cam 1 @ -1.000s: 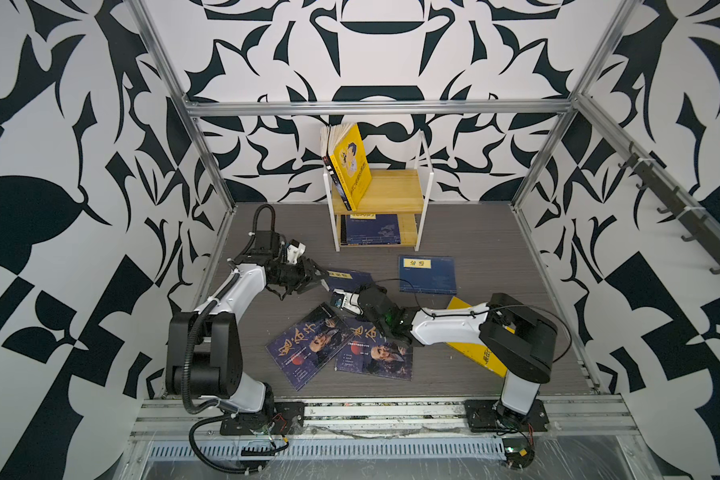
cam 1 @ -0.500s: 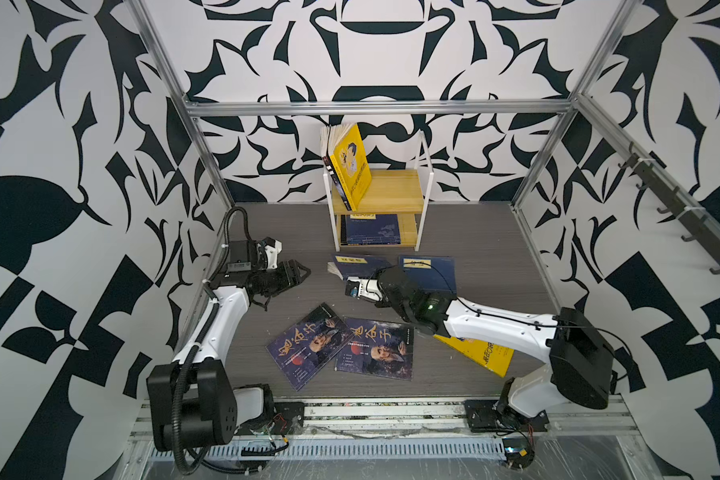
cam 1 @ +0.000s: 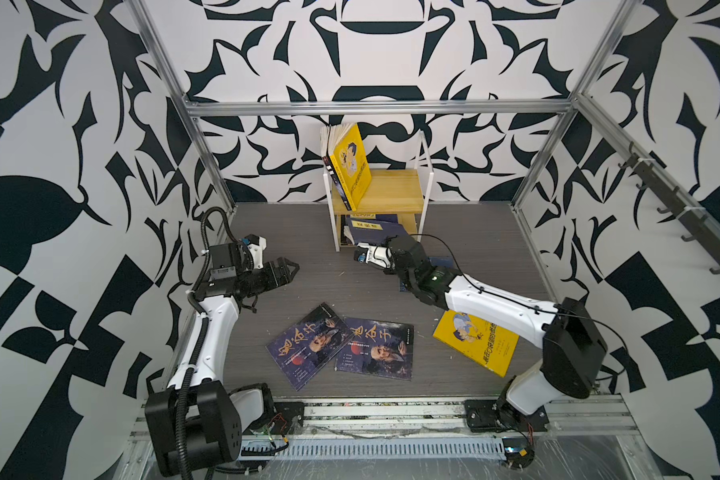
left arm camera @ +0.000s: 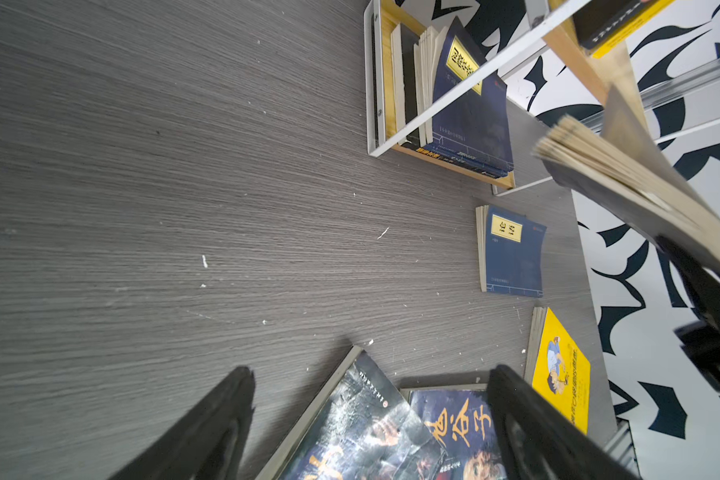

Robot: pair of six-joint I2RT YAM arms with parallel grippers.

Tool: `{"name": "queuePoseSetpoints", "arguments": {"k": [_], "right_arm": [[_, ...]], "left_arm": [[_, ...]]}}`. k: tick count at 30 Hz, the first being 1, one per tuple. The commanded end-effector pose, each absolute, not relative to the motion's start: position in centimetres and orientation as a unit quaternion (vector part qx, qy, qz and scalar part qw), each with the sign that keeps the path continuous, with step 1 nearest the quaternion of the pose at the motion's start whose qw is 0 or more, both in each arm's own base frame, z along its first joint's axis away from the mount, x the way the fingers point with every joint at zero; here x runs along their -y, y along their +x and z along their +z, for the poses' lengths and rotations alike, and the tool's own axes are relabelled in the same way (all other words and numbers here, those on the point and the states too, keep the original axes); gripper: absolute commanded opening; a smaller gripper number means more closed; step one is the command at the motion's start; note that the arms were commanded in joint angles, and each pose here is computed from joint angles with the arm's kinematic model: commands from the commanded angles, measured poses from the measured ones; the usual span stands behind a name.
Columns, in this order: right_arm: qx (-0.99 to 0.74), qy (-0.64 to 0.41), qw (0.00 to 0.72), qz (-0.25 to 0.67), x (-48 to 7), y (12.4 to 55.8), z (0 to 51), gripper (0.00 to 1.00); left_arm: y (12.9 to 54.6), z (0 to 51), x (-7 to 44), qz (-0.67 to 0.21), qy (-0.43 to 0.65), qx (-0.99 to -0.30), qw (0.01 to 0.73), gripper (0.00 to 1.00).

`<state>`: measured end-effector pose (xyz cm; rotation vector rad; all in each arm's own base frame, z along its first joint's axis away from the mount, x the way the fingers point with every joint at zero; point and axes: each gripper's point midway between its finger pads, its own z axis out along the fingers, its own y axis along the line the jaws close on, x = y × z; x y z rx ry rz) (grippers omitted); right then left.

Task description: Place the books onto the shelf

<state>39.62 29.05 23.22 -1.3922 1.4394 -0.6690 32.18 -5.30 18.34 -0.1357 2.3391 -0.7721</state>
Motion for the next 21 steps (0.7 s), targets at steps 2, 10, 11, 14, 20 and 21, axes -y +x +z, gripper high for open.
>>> {"name": "queuePoseSetpoints", "arguments": {"k": [2, 10, 11, 14, 20, 21], "right_arm": [[-0.587, -0.515, 0.547, -0.302, -29.2, 42.5, 27.2, 0.00], [-0.580, -0.504, 0.547, -0.331, -29.5, 46.4, 25.9, 0.00], [-0.582, -0.506, 0.543, -0.332, -29.4, 46.8, 25.5, 0.00], [-0.584, -0.526, 0.529, -0.321, -29.7, 47.6, 23.8, 0.00], [-0.608, -0.596, 0.446, -0.274, -30.9, 47.6, 17.4, 0.00], [-0.613, -0.603, 0.434, -0.269, -30.9, 47.5, 16.7, 0.00]], "left_arm": [[31.9, 19.1, 5.4, -0.297, -0.042, -0.892, 0.337, 0.94], [32.0, 19.6, 5.7, -0.306, -0.042, -0.890, 0.336, 0.96], [31.9, 19.7, 5.8, -0.308, -0.042, -0.890, 0.334, 0.96], [31.8, 19.2, 5.7, -0.306, -0.043, -0.892, 0.332, 0.96], [32.0, 19.5, 5.9, -0.312, -0.046, -0.890, 0.328, 0.97], [32.1, 19.3, 5.8, -0.310, -0.046, -0.891, 0.329, 0.97]]}}
